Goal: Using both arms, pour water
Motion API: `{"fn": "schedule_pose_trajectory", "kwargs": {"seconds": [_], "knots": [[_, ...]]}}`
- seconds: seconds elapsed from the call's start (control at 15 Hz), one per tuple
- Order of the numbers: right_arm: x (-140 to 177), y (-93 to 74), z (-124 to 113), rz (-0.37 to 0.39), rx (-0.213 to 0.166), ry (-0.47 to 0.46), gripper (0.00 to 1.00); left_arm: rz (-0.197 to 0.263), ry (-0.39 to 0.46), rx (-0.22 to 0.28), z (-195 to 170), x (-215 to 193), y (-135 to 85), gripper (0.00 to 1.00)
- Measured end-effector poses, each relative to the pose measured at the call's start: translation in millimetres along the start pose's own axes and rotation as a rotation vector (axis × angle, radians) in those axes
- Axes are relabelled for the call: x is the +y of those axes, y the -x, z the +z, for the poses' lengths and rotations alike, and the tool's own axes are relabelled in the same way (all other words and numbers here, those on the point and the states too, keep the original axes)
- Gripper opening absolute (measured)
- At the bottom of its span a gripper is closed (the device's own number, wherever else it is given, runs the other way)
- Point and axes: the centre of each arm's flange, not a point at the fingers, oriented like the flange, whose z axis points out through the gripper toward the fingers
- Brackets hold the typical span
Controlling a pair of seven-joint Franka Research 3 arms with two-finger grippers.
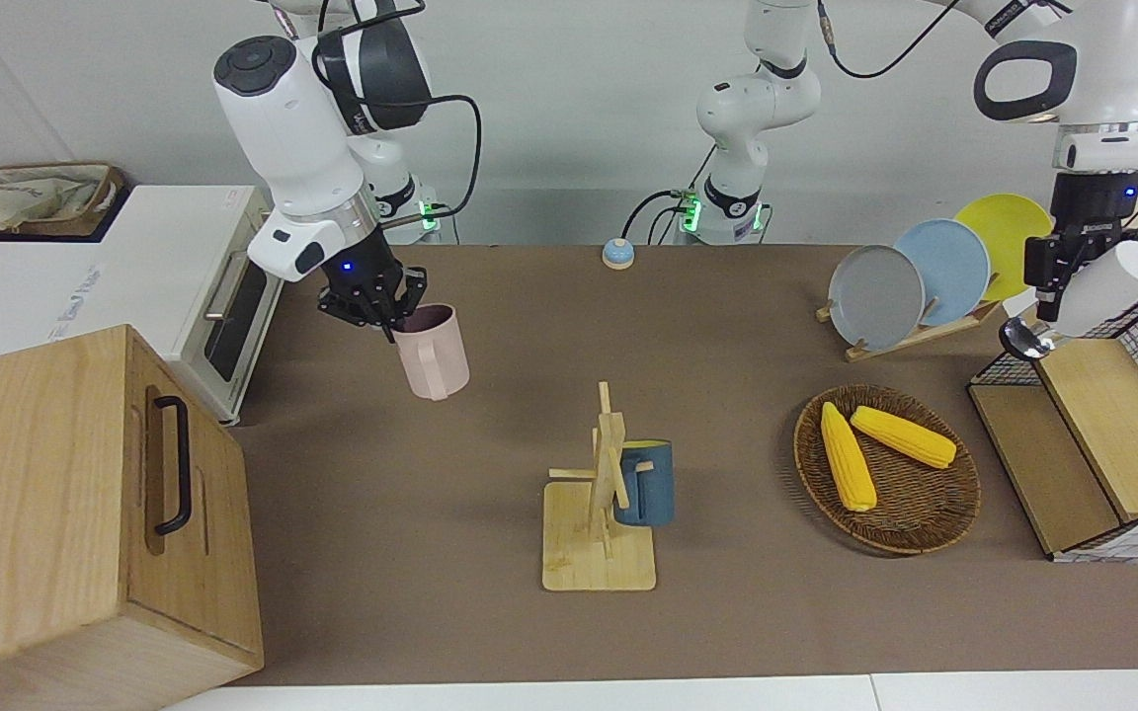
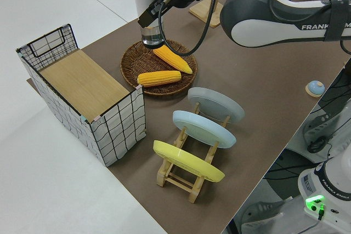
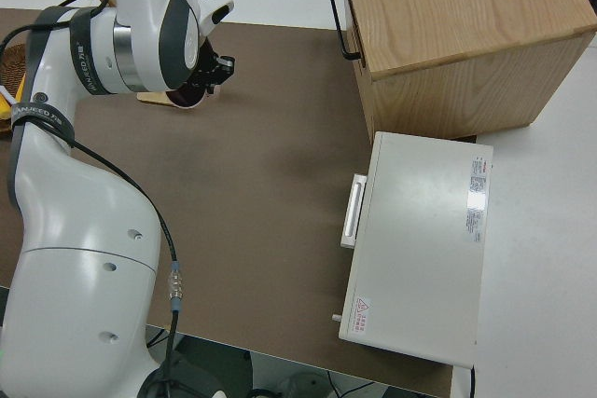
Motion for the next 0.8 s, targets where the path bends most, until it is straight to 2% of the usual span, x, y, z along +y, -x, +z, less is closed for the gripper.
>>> {"fn": "schedule_pose_trajectory", "kwargs": {"seconds": [0.27,0.47,0.8], "knots": [[-25,7.8,2,0.271,-0.057,-0.109,0.05,-0.001,0.012,-0.003,-7,20,15,0.63],[-62,15.9,4,0.458,-0.087,-0.126,0.05,0.001,0.018,-0.003,-12,30,19,0.63],[-145,37.2,0,0.639,-0.116,-0.137,0.05,0.004,0.022,-0.004,-16,37,25,0.63]]}}
